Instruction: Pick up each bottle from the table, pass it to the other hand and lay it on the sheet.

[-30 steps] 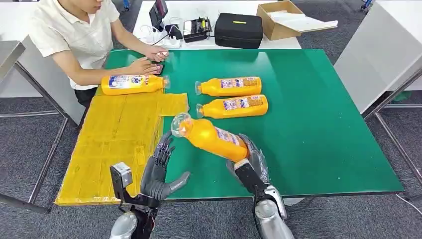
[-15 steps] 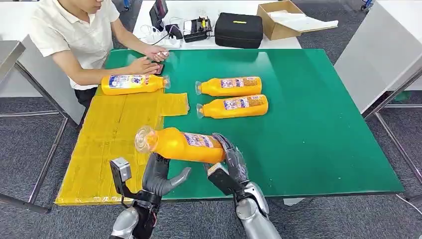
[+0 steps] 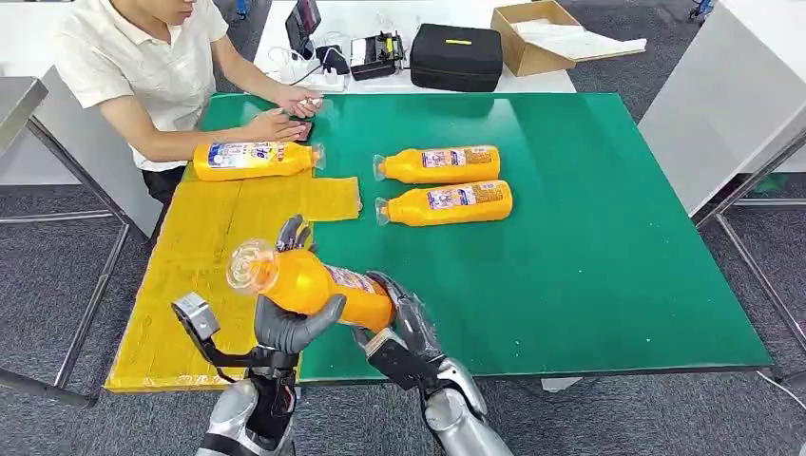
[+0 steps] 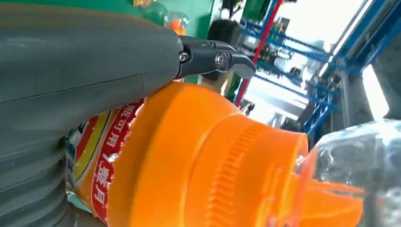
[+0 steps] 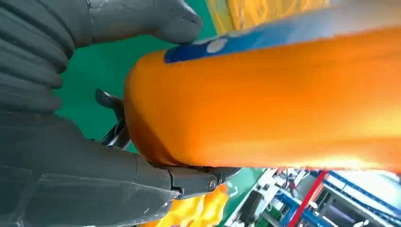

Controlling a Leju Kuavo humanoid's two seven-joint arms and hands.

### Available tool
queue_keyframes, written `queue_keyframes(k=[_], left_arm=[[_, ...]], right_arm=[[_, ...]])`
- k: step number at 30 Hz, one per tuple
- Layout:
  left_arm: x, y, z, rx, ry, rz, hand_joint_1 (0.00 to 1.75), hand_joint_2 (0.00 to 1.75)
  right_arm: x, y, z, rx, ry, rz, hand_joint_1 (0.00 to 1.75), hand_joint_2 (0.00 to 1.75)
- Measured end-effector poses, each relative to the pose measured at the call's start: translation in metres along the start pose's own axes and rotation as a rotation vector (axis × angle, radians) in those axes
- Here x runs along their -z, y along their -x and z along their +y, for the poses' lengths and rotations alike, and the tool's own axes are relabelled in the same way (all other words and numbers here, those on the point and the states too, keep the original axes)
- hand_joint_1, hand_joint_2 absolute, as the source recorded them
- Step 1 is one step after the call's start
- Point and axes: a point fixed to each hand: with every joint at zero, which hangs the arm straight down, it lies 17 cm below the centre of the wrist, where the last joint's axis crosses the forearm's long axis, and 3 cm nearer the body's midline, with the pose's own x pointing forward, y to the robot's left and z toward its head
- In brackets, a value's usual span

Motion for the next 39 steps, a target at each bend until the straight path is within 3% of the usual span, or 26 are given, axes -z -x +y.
queue_keyframes(k=[1,2,10,15,16,17,18,22,23,32,34,35,39], left_arm=[[0.001,-0.001,0.002,-0.002,-0.009,-0.005,0.8,1.75],[0.003,-0.003,0.004,-0.003,-0.016,-0.012,1.75,1.75],[0.006,-0.006,0.011,-0.061,-0.04,-0.023,1.75,1.75],[0.006,0.0,0.012,-0.079,-0.038,-0.001,1.75,1.75],[0.006,0.001,0.012,-0.074,-0.036,0.003,1.75,1.75],[0.006,0.002,0.011,-0.065,-0.036,0.007,1.75,1.75],[0.007,0.004,0.011,-0.057,-0.035,0.012,1.75,1.75],[0.008,0.01,0.008,-0.024,-0.023,0.031,1.75,1.75],[0.008,0.012,0.008,-0.008,-0.027,0.036,1.75,1.75],[0.009,0.015,0.009,0.131,-0.035,0.03,1.75,1.75],[0.012,0.009,0.01,0.347,-0.035,-0.001,1.75,1.75],[0.013,0.005,0.01,0.39,-0.04,-0.014,1.75,1.75],[0.016,-0.011,0.014,0.547,-0.063,-0.071,1.75,1.75]], right_arm=[[0.0,-0.002,0.004,0.004,-0.012,-0.005,1.75,1.75],[0.001,-0.003,0.007,0.007,-0.02,-0.008,1.75,1.75],[0.003,-0.006,0.014,0.048,-0.03,-0.014,1.75,1.75],[0.002,-0.007,0.011,0.095,-0.016,-0.015,1.45,1.75],[0.002,-0.007,0.011,0.101,-0.014,-0.015,1.27,1.75],[0.002,-0.007,0.01,0.108,-0.012,-0.016,0.3,1.75],[0.002,-0.007,0.01,0.114,-0.011,-0.016,0.09,1.75],[0.001,-0.009,0.01,0.16,-0.011,-0.018,0.0,1.75],[0.001,-0.008,0.009,0.17,-0.007,-0.015,0.0,0.0],[0.002,0.002,-0.008,0.132,0.072,0.028,0.0,0.0],[0.003,0.006,-0.057,-0.106,0.232,0.029,0.0,0.0],[0.001,0.006,-0.071,-0.177,0.272,0.03,0.0,1.75],[-0.015,0.013,-0.125,-0.418,0.415,0.055,0.0,1.75]])
